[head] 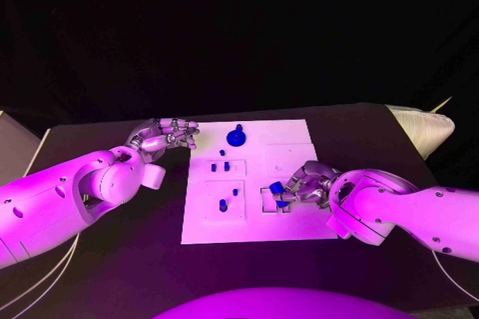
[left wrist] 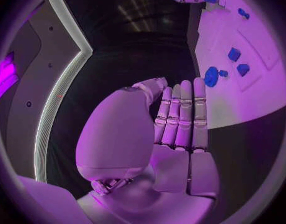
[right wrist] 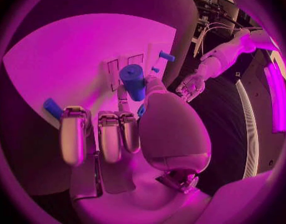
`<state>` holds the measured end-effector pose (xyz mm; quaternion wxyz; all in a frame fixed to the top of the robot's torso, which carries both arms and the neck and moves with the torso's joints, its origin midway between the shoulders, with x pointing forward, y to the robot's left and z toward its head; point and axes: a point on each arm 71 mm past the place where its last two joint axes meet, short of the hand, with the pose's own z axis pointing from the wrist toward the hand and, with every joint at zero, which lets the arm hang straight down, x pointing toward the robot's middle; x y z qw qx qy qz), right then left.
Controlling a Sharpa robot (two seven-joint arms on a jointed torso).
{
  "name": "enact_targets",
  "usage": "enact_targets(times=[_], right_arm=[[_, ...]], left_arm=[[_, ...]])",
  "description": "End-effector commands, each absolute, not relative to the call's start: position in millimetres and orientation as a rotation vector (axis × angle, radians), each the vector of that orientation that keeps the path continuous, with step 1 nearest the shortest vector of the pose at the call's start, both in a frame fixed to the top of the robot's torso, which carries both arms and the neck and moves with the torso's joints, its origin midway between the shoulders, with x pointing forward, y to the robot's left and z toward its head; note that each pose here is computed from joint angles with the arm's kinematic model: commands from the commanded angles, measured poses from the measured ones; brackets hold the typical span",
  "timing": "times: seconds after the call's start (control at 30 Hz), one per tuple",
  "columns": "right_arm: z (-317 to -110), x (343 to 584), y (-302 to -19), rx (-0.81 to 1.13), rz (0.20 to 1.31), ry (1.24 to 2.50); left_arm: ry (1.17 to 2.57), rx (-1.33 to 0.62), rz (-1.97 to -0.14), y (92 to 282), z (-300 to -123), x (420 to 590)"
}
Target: Assemble the parts on the task board
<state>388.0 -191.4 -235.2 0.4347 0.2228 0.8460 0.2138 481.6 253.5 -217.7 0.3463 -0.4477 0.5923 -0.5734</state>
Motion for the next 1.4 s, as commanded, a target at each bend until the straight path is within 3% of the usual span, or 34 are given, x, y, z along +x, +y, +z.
enact_targets(times=[0.03, 1.4], right_arm=[[-237.7, 388.1, -186.1, 0.551, 0.549, 2.111], [-250.0, 388.4, -173.5, 0.511, 0.524, 2.162]], left_arm=[[1.53, -1.16, -1.504, 252.1, -216.4, 481.3], [1.53, -1.166, -1.497, 254.8, -216.7, 481.1]])
